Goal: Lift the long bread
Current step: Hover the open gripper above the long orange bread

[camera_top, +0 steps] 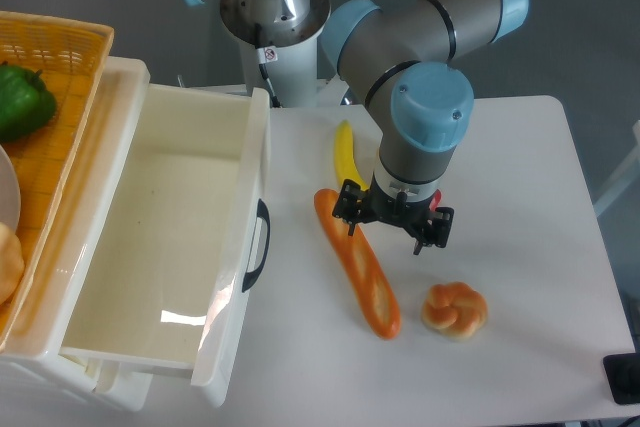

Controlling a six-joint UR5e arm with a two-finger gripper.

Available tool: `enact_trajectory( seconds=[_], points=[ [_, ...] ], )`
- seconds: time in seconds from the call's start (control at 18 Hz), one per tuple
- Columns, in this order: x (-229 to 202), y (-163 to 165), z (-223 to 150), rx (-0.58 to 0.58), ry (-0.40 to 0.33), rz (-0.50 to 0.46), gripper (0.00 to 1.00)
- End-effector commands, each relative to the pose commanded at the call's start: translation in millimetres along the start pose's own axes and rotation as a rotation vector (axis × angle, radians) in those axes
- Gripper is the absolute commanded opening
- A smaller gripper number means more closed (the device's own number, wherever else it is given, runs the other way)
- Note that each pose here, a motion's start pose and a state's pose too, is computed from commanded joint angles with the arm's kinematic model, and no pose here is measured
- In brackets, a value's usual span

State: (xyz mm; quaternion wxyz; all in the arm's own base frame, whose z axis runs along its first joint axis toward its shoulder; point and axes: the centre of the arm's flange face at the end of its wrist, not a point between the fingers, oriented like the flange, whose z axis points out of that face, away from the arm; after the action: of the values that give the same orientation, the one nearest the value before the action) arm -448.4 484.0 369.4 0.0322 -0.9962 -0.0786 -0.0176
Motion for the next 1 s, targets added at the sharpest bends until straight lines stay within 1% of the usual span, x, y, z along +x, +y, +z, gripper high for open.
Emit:
enact_trajectory(
  seconds=[0.28, 0.39, 0.61, 0.72, 0.83, 1.0],
  points=[
    [0, 1, 2, 0.000, 0.006, -0.009, 1.00],
    [3, 3, 12, -0.006, 0.017, -0.032, 1.00],
    [2, 1, 23, 0.020, -0.009, -0.032, 1.00],
    [4, 3, 31, 0.005, -0.001, -0.032, 1.00],
    [12, 10, 47, -0.020, 0.022, -0.057, 1.00],
    [16, 17, 69, -0.023, 0.025, -0.125, 1.00]
  ],
)
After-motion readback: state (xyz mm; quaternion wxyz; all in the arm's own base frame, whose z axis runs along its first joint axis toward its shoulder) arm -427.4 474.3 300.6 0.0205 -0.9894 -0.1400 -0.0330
